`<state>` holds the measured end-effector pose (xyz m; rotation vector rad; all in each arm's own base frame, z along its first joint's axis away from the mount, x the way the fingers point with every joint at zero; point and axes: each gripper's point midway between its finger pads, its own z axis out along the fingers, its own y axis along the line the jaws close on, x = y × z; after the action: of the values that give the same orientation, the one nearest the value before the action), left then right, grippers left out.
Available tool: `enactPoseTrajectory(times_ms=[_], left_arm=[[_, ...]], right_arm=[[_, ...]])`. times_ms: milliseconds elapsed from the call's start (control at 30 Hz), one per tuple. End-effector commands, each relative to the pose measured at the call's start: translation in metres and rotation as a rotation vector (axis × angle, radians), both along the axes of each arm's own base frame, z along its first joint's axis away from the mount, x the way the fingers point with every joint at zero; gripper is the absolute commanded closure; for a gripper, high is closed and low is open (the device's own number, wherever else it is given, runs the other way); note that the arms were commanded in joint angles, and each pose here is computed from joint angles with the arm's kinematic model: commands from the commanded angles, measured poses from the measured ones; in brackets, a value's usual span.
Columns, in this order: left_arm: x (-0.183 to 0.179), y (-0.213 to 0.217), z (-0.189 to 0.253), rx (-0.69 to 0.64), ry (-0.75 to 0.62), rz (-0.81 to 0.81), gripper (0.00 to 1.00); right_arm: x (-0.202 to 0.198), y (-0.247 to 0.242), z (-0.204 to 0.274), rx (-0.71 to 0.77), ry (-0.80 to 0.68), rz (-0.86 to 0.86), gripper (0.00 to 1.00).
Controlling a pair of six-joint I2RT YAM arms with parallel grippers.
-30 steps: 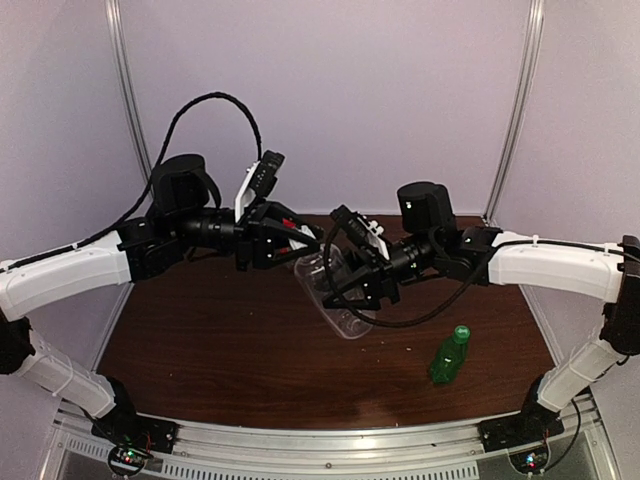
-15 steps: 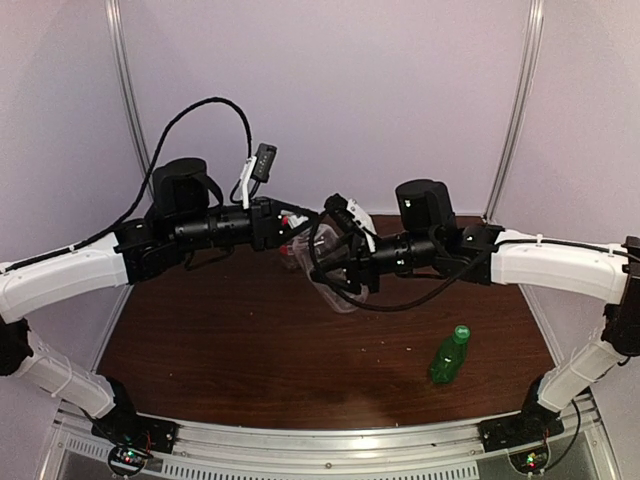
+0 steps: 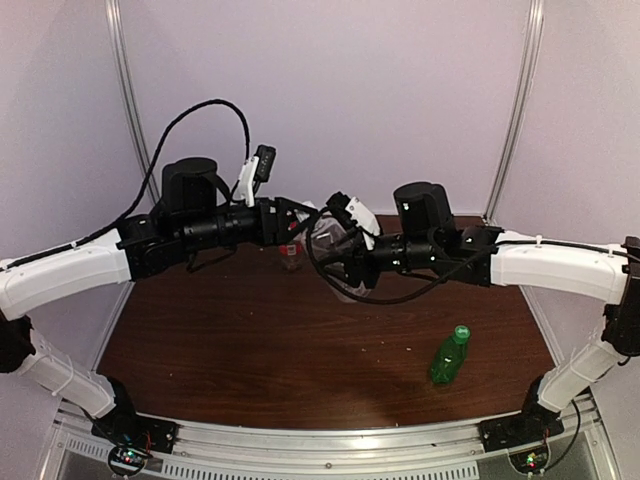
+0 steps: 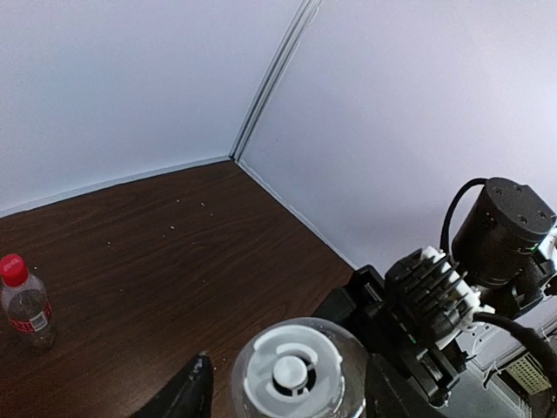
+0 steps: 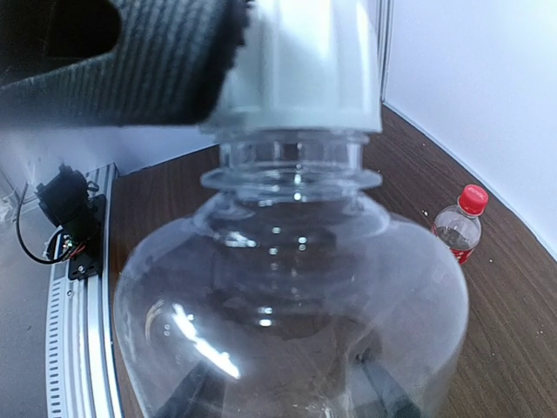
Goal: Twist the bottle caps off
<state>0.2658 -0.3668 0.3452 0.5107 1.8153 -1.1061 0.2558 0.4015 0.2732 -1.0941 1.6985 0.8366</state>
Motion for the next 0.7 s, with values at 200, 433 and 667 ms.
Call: enactPoseTrajectory(times_ms=[200, 433, 667], left_arm=[[-0.045, 0.008, 0.037, 0.034, -0.328, -0.256, 0.19], [-0.075, 0.017, 0.042, 0.052, -0.412, -0.403, 0.13], [-0.111, 0.016, 0.049, -0.014, -0.477, -0.594, 0.15]], right_arm=[[-0.042, 0.0, 0.011, 0.054, 0.023, 0.222, 0.5], [-0.088, 0.002, 0.023, 0.114, 0.079, 0.494, 0.47], [-0.115, 0.003, 0.032, 0.161, 0.149, 0.681, 0.46]])
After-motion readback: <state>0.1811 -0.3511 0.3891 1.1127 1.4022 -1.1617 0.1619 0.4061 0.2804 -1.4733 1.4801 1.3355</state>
